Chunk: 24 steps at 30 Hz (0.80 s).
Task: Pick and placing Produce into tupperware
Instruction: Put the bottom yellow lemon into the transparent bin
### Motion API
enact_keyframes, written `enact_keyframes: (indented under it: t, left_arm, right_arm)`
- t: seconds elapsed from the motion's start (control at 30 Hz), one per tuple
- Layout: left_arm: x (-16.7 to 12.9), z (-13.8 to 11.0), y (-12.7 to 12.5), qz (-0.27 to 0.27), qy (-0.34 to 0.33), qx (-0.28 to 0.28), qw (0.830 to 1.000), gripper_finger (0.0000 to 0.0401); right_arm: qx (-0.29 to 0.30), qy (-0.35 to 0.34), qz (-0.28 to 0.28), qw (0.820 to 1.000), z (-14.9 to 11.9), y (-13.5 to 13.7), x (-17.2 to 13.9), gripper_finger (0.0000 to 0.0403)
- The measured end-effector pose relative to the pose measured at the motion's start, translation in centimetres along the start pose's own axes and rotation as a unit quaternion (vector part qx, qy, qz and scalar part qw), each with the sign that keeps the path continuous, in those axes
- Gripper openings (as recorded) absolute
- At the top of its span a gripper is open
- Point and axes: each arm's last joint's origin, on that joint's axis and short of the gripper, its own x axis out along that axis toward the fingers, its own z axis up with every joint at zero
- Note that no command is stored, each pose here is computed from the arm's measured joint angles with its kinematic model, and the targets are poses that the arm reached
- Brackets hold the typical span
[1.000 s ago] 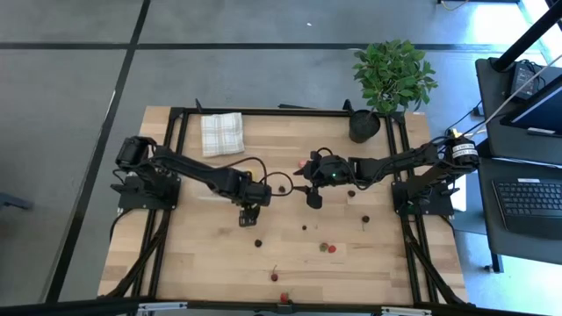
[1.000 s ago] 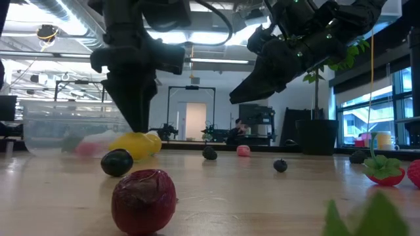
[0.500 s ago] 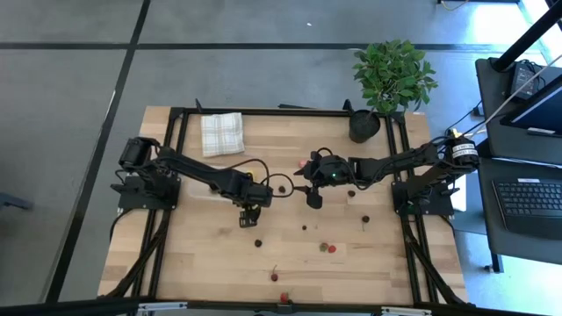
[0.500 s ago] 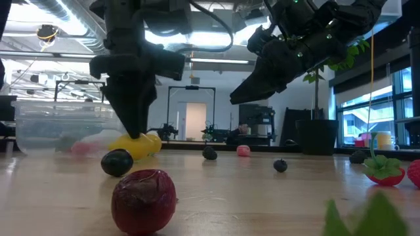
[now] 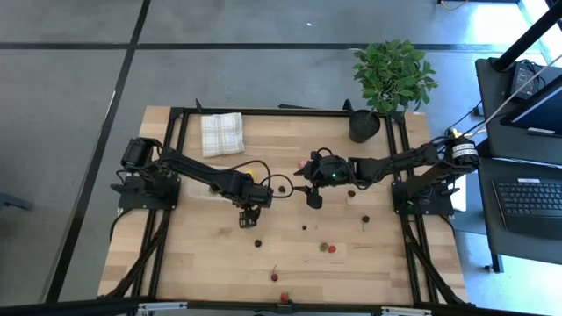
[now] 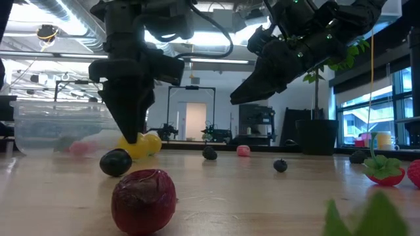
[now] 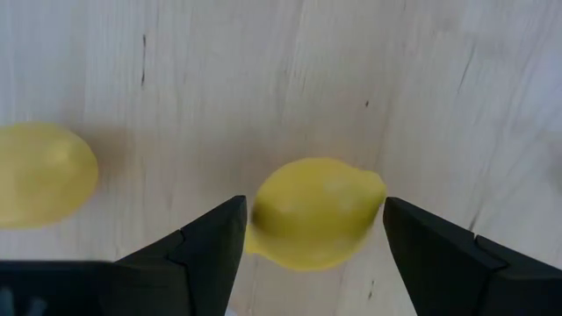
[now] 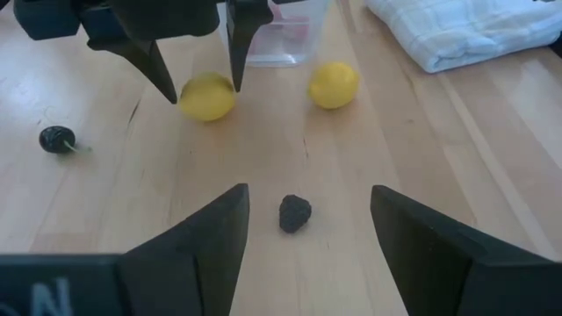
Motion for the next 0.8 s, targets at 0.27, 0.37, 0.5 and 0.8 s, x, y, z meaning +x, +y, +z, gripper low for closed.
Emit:
enact_keyframes:
  t: [0.27, 0.37, 0.5, 0.8]
  left_arm:
    - [0.0, 0.0, 0.0, 0.0, 0.0, 0.0, 1.0, 0.026]
    - [0.2, 0.1, 0.0, 0.001, 0.002, 0.004, 1.0, 0.026]
    - [1.0, 0.1, -0.3, 0.003, 0.009, 0.019, 1.0, 0.026]
    - [2.7, 0.0, -0.4, 0.007, 0.044, 0.034, 0.998, 0.026]
  right_arm:
    - [0.0, 0.0, 0.0, 1.0, 0.0, 0.0, 0.0, 0.024]
    - [0.0, 0.0, 0.0, 1.0, 0.0, 0.0, 0.0, 0.024]
    - [0.0, 0.001, 0.0, 1.0, 0.0, 0.0, 0.0, 0.024]
    - [0.0, 0.012, 0.0, 1.0, -0.2, 0.0, 0.0, 0.024]
